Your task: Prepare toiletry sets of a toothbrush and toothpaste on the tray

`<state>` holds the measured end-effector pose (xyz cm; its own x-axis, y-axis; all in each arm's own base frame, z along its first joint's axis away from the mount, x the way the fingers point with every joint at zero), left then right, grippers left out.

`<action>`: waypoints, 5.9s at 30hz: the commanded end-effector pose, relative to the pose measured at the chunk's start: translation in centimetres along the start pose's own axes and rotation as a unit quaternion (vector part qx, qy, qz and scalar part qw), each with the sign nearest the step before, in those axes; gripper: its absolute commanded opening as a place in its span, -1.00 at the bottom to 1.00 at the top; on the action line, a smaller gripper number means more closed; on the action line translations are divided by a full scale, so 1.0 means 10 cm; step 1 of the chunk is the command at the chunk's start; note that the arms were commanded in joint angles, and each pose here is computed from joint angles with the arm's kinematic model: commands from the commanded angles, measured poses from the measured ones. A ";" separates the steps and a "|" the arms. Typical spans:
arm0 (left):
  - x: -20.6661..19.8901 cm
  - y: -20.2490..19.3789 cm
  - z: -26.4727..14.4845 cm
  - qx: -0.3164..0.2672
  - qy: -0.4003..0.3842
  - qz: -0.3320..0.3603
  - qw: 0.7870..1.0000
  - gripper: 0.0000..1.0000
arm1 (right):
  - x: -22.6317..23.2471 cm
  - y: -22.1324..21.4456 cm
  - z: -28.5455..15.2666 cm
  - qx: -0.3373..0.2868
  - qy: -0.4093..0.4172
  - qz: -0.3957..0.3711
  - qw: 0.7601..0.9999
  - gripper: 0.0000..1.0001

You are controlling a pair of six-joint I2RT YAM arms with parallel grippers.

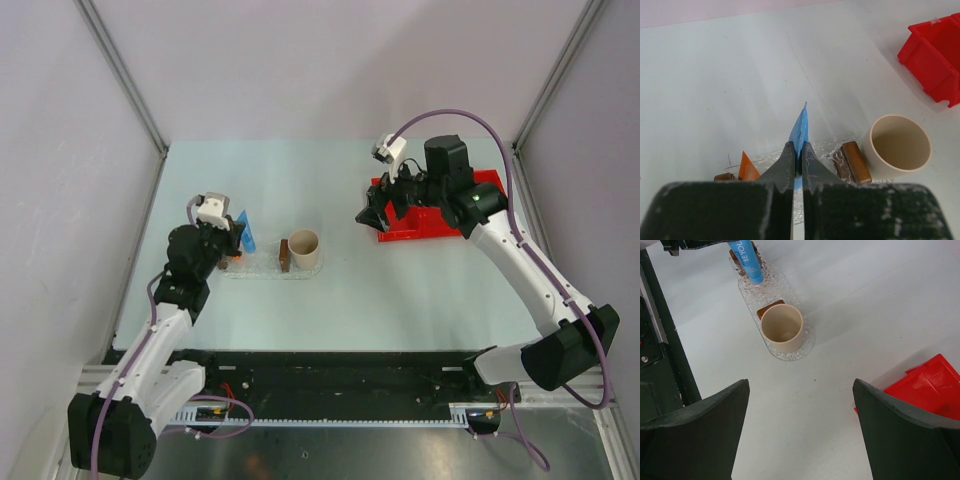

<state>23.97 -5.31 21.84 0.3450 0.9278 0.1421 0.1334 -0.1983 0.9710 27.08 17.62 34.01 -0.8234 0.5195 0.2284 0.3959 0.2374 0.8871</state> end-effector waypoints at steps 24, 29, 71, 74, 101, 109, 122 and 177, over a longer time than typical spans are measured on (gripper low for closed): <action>0.04 0.05 0.03 -0.025 0.002 0.000 1.000 -1.00 | 0.06 0.07 -0.10 -0.021 0.008 -0.015 1.000 0.78; 0.04 0.04 0.03 -0.025 0.002 0.000 1.000 -1.00 | 0.06 0.06 -0.10 -0.021 0.008 -0.015 1.000 0.78; 0.06 -0.22 0.12 0.008 -0.008 -0.009 1.000 -1.00 | 0.07 0.03 -0.15 -0.021 0.011 -0.017 1.000 0.78; 0.07 -0.23 0.13 0.009 -0.006 -0.009 1.000 -1.00 | 0.07 0.02 -0.15 -0.020 0.010 -0.017 1.000 0.78; 0.04 -0.34 0.17 0.023 -0.026 -0.009 0.999 -0.52 | 0.08 0.02 -0.19 -0.020 0.010 -0.017 1.000 0.78; 0.08 -0.33 0.15 0.020 -0.022 -0.009 1.000 -0.21 | 0.08 0.02 -0.19 -0.019 0.011 -0.017 1.000 0.79; 0.06 -0.15 0.05 -0.020 -0.042 0.004 0.999 0.08 | 0.06 0.01 -0.20 -0.017 0.007 -0.017 1.000 0.79; 0.07 0.40 -0.15 -0.077 -0.066 0.042 0.994 0.35 | -0.03 -0.03 -0.16 -0.012 -0.023 -0.011 1.000 0.77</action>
<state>22.97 -5.13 24.68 0.4537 0.8770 0.1584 -0.0053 -0.1750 0.9845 26.52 16.28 33.77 -0.8100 0.5452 0.2158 0.3991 0.2432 0.8841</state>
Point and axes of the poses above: each gripper's point midway between its finger pads, its own z axis out along the fingers, its own x axis along the line the jaws close on, y = z × x, the point moved 9 cm from there along -z, back along the fingers, and after that the axes turned 12 degrees about z, right-handed, at the moved point
